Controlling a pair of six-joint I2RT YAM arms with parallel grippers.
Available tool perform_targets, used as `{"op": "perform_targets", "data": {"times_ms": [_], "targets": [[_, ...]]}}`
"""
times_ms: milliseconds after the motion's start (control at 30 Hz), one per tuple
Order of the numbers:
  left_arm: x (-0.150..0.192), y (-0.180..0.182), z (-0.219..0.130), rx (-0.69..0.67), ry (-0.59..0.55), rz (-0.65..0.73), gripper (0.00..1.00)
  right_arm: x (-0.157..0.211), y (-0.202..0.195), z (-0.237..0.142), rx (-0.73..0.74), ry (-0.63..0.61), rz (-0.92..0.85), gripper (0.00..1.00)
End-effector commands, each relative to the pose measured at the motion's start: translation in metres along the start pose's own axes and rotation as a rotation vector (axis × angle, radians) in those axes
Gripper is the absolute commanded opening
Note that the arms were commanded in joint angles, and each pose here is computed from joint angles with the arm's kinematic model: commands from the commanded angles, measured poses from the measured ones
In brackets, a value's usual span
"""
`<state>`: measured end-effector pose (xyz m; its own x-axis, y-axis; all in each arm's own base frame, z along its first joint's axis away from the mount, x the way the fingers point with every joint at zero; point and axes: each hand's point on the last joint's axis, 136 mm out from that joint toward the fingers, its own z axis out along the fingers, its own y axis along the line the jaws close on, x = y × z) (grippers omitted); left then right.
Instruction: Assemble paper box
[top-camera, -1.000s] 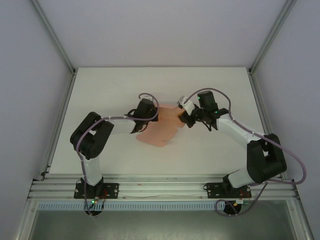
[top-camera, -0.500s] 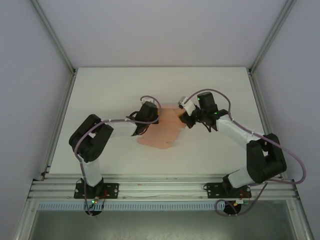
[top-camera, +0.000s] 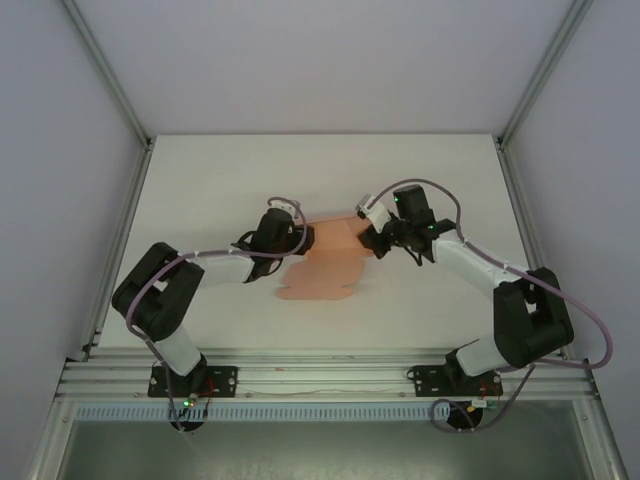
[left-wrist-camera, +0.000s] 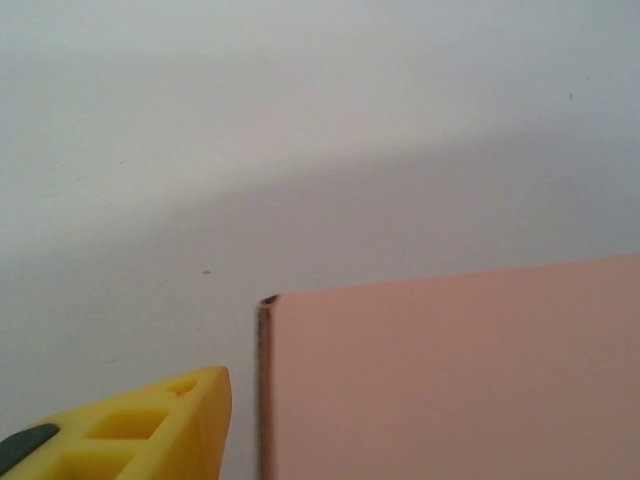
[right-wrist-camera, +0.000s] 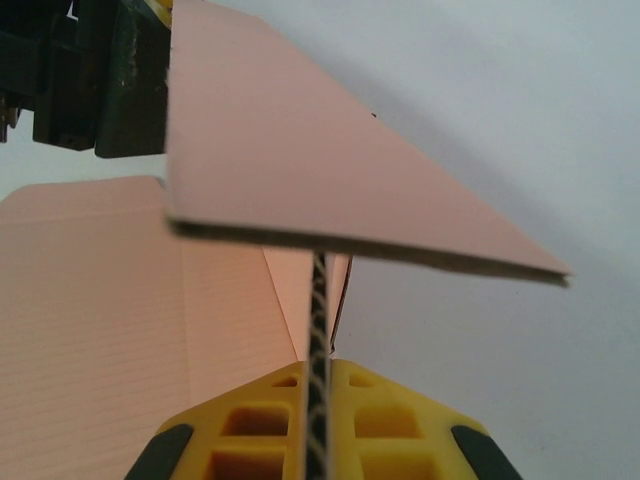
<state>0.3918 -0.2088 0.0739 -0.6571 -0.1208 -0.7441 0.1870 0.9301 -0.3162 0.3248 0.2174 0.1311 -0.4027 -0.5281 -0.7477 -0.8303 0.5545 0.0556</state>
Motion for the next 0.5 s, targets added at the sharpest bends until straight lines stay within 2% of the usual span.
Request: {"op": "perform_targets", "data": {"times_ms": [0, 200, 300, 400, 467], "targets": [[0.001, 0.002, 0.003, 0.02, -0.001, -0.026, 0.48, 0.03, 0.01, 0.002, -0.017, 0.101, 0.043, 0.0], [0.011, 0.004, 0.004, 0.006, 0.037, -0.049, 0.34, 0.027, 0.001, 0.001, 0.031, 0.09, 0.076, 0.0], [0.013, 0.01, 0.003, -0.036, 0.018, -0.068, 0.25, 0.022, -0.001, 0.002, 0.04, 0.069, 0.098, 0.0], [0.003, 0.011, 0.002, -0.076, -0.022, -0.094, 0.11, 0.017, -0.003, 0.003, 0.054, 0.058, 0.129, 0.01], [-0.003, 0.008, 0.003, -0.101, -0.036, -0.096, 0.05, 0.015, 0.0, 0.002, 0.055, 0.05, 0.136, 0.04]]}}
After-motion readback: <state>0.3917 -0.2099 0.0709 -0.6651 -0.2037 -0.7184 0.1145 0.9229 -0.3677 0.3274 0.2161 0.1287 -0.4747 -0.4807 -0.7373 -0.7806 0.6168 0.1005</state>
